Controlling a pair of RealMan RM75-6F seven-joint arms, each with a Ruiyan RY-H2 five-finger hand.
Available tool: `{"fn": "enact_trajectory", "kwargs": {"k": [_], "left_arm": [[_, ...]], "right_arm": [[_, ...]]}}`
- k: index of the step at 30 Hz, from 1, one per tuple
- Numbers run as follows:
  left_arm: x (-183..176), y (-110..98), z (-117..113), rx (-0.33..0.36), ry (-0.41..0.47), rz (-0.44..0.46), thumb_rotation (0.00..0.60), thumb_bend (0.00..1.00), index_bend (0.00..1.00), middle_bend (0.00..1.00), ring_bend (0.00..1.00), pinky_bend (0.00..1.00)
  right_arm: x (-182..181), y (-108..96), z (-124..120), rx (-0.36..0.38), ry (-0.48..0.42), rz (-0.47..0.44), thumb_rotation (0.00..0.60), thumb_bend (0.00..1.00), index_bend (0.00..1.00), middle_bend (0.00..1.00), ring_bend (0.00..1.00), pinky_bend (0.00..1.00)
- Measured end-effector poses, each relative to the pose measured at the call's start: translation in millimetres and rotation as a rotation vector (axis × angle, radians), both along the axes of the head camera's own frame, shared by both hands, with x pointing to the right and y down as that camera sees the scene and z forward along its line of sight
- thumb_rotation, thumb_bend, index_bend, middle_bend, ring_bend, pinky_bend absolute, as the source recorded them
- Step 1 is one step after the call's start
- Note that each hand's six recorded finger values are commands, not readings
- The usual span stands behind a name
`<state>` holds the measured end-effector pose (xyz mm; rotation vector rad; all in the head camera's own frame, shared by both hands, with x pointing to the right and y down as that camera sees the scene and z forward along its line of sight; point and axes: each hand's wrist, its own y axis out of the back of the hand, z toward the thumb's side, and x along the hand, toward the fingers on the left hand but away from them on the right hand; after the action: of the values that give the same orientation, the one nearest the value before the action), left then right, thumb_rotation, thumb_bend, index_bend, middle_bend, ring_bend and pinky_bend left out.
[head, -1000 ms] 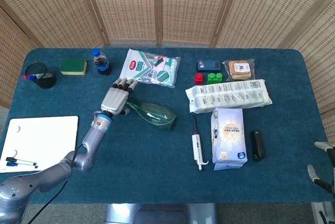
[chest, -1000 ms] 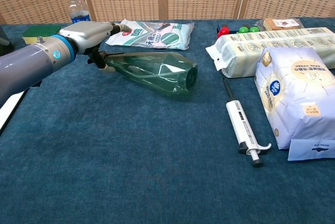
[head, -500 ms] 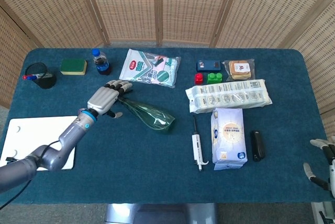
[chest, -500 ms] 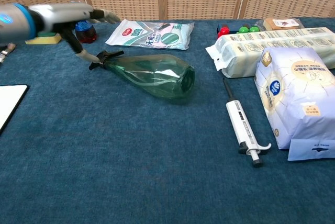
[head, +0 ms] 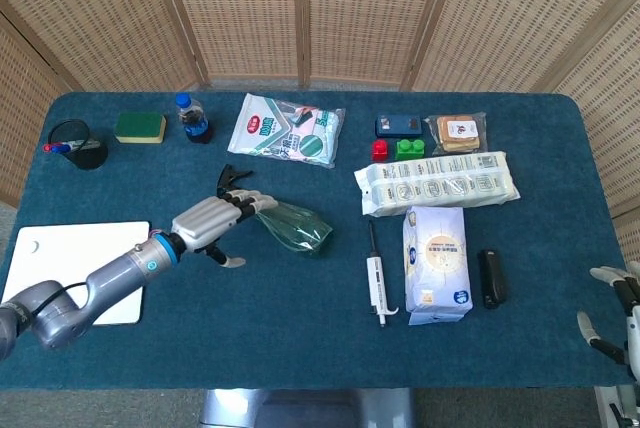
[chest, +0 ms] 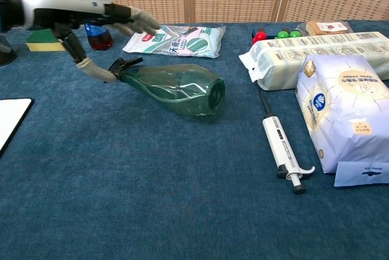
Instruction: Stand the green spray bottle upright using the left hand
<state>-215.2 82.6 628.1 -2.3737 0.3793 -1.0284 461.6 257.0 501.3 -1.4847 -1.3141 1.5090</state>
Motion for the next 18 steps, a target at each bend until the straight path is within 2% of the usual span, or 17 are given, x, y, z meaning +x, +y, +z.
{"fn": "enact_trajectory", "kwargs": {"k": [10,18], "left_arm": [[74.5,4.4,7.4,-0.021,0.044,0.138,0.6,0.28,0.05,0.0,0.0,0.06],[120.0,-1.4,25.4,-0.021,0.017,0.197,0.6,0.28,0.05,0.0,0.0,0.06]], "right_arm": [[12.4,9.2,-2.6,0.009,0.01,0.037,0.6,0.36,0.26,0.28,0.11,0.17],[20.6,14.8,-7.2,0.019,0.023,0.066,0.6,0.37,0.26,0.28,0.11,0.17]]}}
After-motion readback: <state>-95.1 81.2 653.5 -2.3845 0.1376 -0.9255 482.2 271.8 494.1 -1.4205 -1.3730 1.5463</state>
